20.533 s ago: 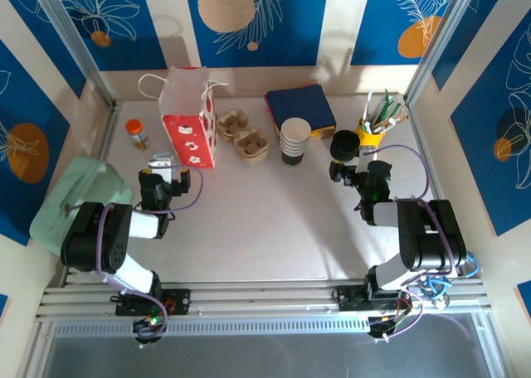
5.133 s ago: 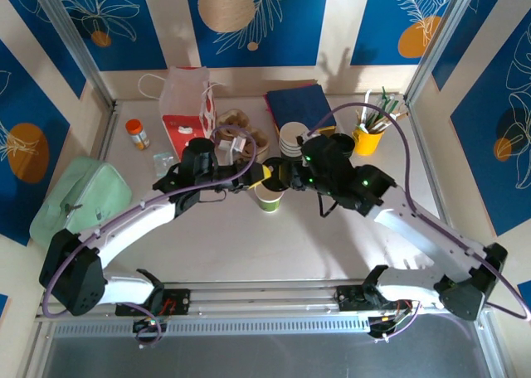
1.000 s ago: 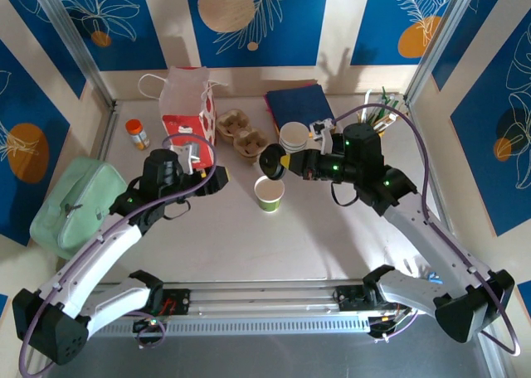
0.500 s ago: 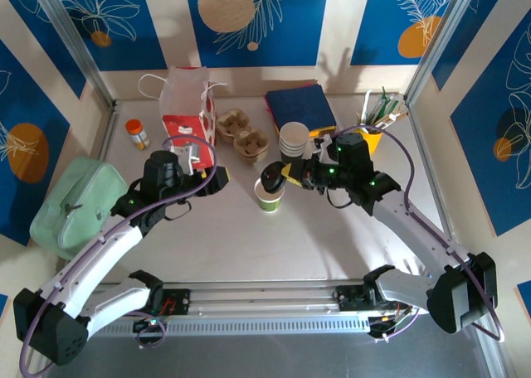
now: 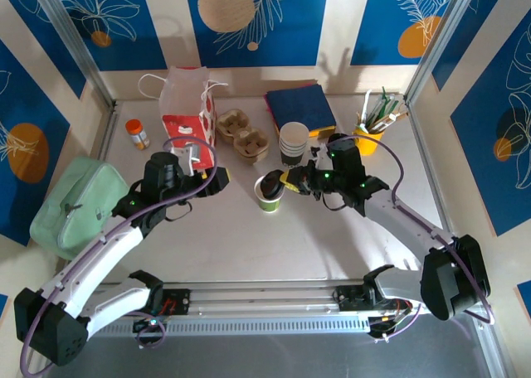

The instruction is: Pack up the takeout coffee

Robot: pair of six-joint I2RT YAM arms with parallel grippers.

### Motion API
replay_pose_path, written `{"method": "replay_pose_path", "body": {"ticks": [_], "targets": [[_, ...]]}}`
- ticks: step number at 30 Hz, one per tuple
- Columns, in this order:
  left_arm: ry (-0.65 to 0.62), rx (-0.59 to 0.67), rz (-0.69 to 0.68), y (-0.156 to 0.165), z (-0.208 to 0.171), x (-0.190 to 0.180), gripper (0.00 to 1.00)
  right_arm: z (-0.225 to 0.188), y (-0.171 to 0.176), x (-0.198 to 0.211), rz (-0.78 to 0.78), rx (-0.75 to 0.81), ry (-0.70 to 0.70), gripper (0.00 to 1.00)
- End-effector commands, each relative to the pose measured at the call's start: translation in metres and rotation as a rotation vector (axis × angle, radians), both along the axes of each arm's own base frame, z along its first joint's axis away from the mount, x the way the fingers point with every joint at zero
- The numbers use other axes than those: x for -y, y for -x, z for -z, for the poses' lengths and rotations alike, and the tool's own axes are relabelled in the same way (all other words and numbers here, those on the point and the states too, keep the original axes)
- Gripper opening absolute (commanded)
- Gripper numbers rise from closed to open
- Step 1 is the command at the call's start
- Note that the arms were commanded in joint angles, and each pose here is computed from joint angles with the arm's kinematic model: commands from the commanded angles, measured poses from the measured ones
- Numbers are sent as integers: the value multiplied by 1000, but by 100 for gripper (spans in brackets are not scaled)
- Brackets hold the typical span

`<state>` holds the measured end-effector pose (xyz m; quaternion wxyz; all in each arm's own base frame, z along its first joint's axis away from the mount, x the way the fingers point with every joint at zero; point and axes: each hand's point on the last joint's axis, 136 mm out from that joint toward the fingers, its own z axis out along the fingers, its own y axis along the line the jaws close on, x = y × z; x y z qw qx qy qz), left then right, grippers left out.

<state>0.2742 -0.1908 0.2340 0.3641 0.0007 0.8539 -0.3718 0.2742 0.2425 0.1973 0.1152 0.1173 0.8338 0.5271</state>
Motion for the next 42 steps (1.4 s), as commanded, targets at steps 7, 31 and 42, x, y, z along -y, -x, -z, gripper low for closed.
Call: {"method": "replay_pose_path", "body": {"ticks": [7, 31, 42], "targets": [[33, 15, 12, 3, -7, 1, 73, 12, -3, -2, -16, -28, -16, 4], [23, 16, 9, 6, -12, -1, 74, 45, -8, 7, 3, -63, 97, 23], [15, 4, 11, 5, -8, -1, 75, 59, -7, 8, 4, -87, 135, 25]]}}
